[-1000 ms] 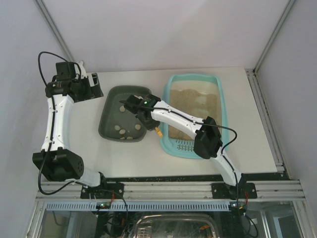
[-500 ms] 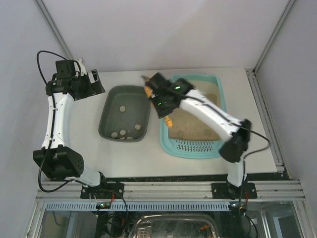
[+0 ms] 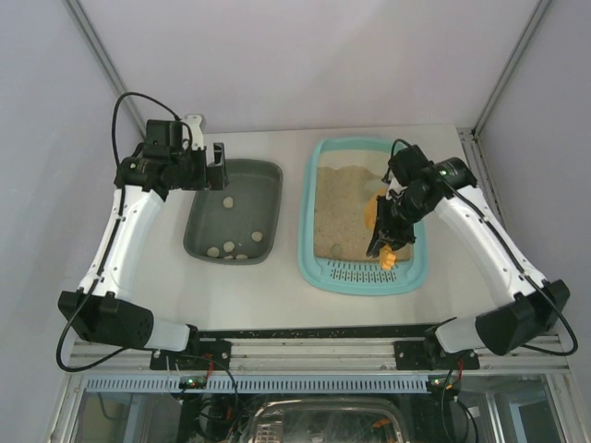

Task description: Clean the litter box

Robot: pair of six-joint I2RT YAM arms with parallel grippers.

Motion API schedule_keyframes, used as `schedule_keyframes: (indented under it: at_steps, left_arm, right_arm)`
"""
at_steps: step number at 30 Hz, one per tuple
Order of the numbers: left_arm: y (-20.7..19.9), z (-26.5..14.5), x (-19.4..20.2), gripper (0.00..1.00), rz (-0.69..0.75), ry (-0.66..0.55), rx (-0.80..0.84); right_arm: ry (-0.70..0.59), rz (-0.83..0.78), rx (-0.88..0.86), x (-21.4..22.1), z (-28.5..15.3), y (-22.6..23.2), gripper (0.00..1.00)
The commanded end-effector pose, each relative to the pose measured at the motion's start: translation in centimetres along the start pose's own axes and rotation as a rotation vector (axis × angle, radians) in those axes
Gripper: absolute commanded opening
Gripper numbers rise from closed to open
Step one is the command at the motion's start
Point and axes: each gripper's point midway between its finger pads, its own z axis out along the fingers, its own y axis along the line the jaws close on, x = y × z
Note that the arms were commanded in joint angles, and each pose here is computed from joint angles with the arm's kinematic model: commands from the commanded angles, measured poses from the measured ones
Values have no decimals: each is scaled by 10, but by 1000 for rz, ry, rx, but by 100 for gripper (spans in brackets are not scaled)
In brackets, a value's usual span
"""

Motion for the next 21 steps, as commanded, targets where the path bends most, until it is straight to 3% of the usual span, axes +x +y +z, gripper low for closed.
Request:
schedule_keyframes:
  at_steps: [1,6,12,21]
  left_arm:
    - [0,1,0,100,-10,-20,5]
    - [-21,17,4,100,-99,22,112]
    - [-35,22,14,100,-145,65,188]
    - [-46,33,30,100,-189,111,258]
  right_arm:
    - [204,219,17,30,2,2,0]
    - [184,389,94,20,10,-8,0]
    - [308,596,166,35,33,-24,0]
    - [369,643,321,23,60,-51,0]
